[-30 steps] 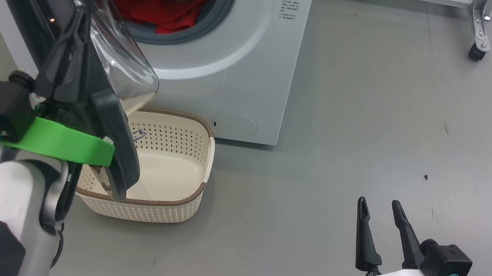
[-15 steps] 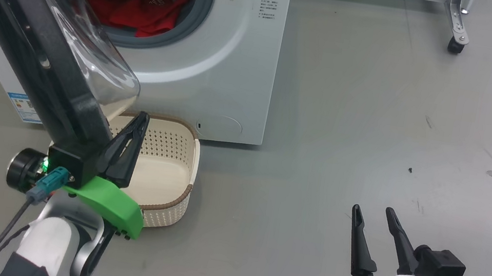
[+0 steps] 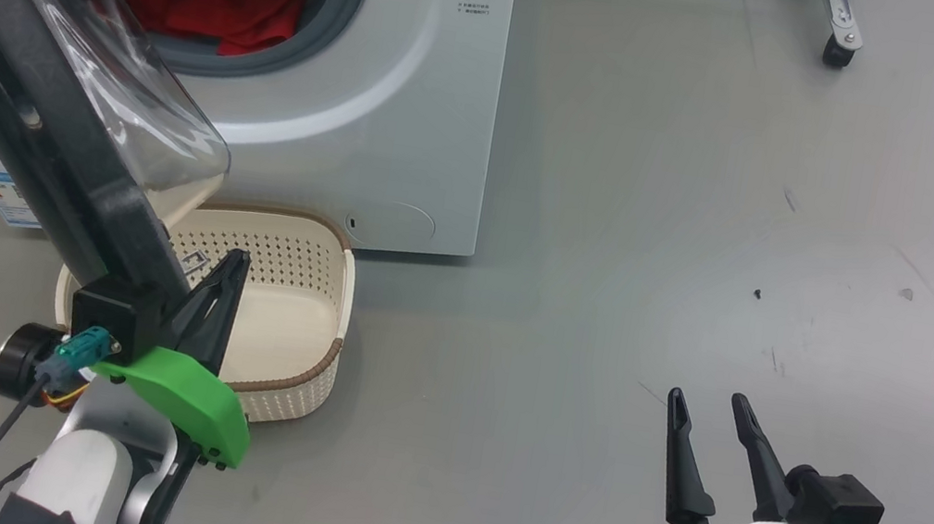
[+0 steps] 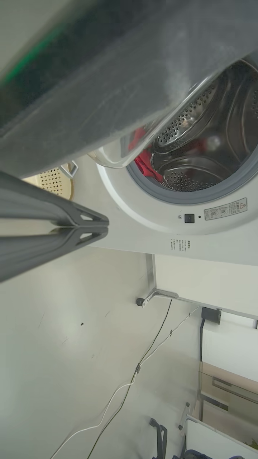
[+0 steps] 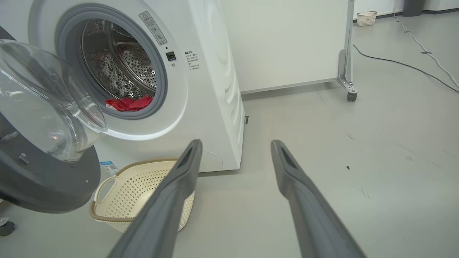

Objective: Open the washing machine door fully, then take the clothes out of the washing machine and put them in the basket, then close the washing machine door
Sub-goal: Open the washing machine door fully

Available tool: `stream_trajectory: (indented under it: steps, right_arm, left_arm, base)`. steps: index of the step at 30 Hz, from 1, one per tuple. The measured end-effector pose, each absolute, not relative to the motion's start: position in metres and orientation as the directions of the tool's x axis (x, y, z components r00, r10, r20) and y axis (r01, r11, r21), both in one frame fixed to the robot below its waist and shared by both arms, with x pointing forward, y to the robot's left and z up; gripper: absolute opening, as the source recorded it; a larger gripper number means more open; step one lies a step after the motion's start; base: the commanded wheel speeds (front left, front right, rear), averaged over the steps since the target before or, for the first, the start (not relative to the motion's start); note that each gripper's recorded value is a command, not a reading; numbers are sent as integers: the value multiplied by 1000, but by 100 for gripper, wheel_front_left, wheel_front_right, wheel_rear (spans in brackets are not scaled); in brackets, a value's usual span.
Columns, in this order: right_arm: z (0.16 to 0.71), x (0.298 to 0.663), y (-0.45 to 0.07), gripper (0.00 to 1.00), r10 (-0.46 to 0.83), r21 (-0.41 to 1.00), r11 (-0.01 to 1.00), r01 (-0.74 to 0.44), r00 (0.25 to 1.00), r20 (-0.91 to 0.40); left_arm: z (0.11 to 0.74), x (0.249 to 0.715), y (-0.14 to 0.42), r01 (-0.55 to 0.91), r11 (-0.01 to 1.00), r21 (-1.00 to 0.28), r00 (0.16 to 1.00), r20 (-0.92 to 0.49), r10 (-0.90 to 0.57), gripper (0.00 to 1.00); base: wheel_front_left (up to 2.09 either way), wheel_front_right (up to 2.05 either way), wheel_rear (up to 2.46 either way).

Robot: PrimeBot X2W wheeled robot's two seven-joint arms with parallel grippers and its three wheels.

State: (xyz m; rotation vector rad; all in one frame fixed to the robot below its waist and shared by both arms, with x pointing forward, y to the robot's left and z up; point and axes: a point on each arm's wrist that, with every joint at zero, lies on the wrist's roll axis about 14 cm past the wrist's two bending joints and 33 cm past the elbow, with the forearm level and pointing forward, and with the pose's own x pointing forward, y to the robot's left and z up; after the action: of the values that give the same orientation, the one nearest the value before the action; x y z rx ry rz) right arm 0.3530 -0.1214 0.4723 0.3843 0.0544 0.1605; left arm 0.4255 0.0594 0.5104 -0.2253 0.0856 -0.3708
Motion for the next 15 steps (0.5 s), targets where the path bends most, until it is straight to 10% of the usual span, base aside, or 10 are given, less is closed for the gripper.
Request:
stream_trajectory:
  steps: [15]
  right_arm:
    - [465, 355, -128, 100, 147, 389, 913, -118, 988, -45]
  left_arm:
    - [493, 442, 81, 253, 932, -259, 956, -84, -282, 0]
  base:
    - [0, 0, 0]
